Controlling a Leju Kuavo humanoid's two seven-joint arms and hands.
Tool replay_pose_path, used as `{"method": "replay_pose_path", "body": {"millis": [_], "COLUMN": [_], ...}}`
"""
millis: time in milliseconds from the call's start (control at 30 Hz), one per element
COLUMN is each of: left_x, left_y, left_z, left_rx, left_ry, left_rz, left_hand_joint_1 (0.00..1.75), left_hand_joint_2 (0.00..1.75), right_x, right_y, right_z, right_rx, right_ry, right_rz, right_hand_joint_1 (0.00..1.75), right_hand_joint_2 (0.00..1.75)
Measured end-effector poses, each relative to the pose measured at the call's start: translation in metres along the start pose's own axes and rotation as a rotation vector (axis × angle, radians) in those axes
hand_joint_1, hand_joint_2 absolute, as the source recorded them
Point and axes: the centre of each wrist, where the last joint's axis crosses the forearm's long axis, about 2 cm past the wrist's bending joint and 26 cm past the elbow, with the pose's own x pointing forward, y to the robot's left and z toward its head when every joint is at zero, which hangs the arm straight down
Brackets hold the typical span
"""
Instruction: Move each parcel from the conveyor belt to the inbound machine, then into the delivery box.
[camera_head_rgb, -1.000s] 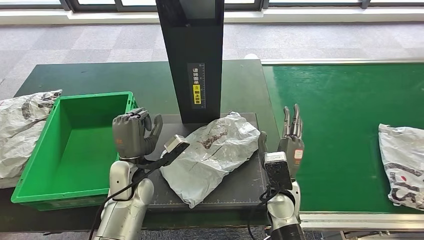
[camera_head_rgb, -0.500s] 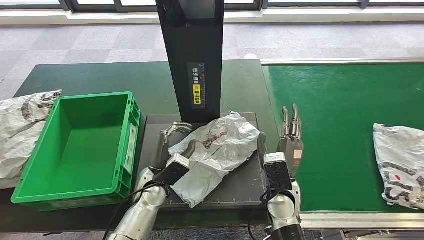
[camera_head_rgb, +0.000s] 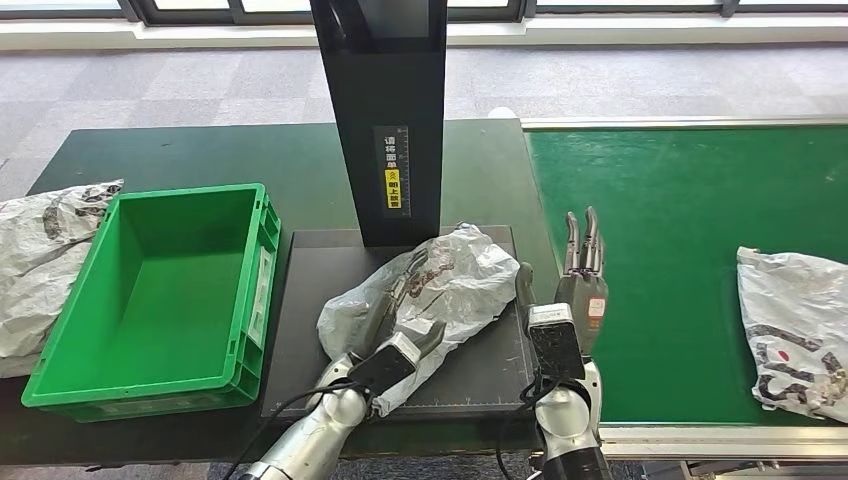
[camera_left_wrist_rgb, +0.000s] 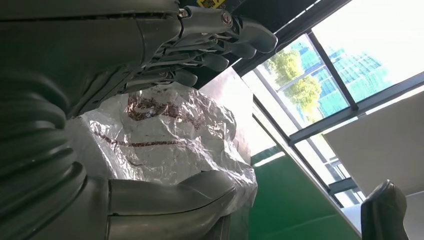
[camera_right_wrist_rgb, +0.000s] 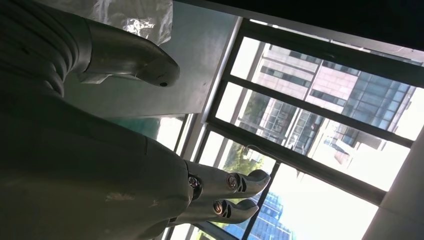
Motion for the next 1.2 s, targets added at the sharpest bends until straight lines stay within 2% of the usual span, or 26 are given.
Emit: {"method": "replay_pose_path", "body": {"millis": [200,367,533,767,1067,1200], "left_x": [-0.003,-0.004,-0.006,-0.007,-0.006,-0.006], "left_y": [-0.003,-0.010,-0.023,-0.029,-0.030,-0.031], "left_z": [0.001,-0.003,-0.001,-0.001,-0.003,-0.004], "left_rx": [-0.006,-0.016,-0.127,-0.235,-0.288,-0.325], "left_ry": [0.074,0.225,0.355,0.410,0.408,0.420], "left_rz": [-0.105,-0.345,-0.529,-0.621,-0.653,-0.673], "left_hand_joint_1": [0.00,0.00,0.00,0.00,0.00,1.75], "left_hand_joint_2": [1.75,1.75,1.75,1.75,1.75,1.75], "right_x": [0.000,0.000,0.001,0.000,-0.001,-0.002], "right_y": [0.000,0.000,0.002,0.003,0.002,0.002], "right_z": [0.000,-0.002,-0.007,-0.009,-0.009,-0.008], "right_rx": [0.002,0.012,0.015,0.017,0.021,0.024], "right_ry": [-0.001,-0.009,-0.018,-0.019,-0.017,-0.016], "right_rz": [0.001,0.001,-0.006,-0.006,-0.003,-0.001], "right_hand_joint_1": [0.00,0.00,0.00,0.00,0.00,0.00], "right_hand_joint_2": [1.75,1.75,1.75,1.75,1.75,1.75]}}
